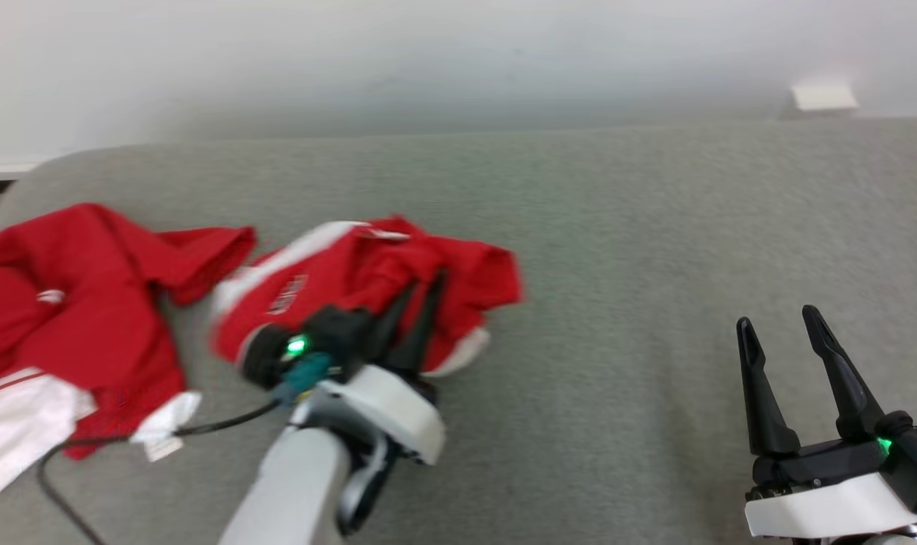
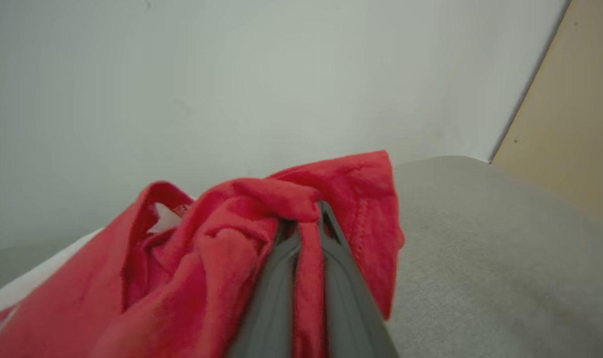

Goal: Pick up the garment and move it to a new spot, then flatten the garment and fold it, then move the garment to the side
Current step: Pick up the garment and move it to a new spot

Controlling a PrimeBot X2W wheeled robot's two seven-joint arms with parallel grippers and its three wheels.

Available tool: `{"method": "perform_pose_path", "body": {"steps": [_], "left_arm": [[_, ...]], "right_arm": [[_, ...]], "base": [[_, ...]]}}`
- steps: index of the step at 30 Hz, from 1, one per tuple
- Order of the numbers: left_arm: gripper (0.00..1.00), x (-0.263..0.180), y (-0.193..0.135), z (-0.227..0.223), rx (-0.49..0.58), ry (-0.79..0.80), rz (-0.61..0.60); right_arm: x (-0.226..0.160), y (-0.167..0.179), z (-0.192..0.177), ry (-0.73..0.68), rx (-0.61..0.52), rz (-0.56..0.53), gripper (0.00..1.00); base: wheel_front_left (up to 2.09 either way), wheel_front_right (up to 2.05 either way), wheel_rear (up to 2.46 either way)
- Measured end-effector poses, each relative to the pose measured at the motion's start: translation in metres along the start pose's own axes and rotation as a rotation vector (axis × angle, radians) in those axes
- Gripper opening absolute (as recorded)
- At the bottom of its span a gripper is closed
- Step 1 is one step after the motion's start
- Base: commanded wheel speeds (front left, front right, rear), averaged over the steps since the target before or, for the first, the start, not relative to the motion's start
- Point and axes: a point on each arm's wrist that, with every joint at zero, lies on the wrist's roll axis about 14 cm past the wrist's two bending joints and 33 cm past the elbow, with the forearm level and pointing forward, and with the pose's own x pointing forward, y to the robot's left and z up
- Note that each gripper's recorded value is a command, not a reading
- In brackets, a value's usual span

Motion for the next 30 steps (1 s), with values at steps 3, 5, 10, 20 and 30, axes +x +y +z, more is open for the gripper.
{"method": "perform_pose_path", "body": {"steps": [3,5,10,20,30], "left_arm": [[0.0,0.022,-0.056,-0.011,-0.034,0.016,-0.183],[0.0,0.029,-0.09,-0.024,-0.059,0.045,-0.29],[0.0,0.024,-0.144,-0.078,-0.129,0.187,-0.45],[1.0,0.029,-0.14,-0.079,-0.151,0.126,-0.407],[1.0,0.012,-0.028,-0.027,-0.091,-0.014,-0.012]], "right_arm": [[-0.006,-0.019,-0.002,-0.002,-0.003,-0.061,1.0],[-0.009,-0.03,-0.006,0.006,-0.006,-0.097,1.0],[-0.021,-0.055,-0.021,0.045,-0.018,-0.18,1.0],[-0.016,-0.059,-0.035,0.071,-0.014,-0.189,1.0],[0.002,-0.02,-0.027,0.053,0.005,-0.063,1.0]], "base": [[0.0,0.0,0.0],[0.0,0.0,0.0],[0.0,0.0,0.0],[0.0,0.0,0.0],[0.0,0.0,0.0]]}}
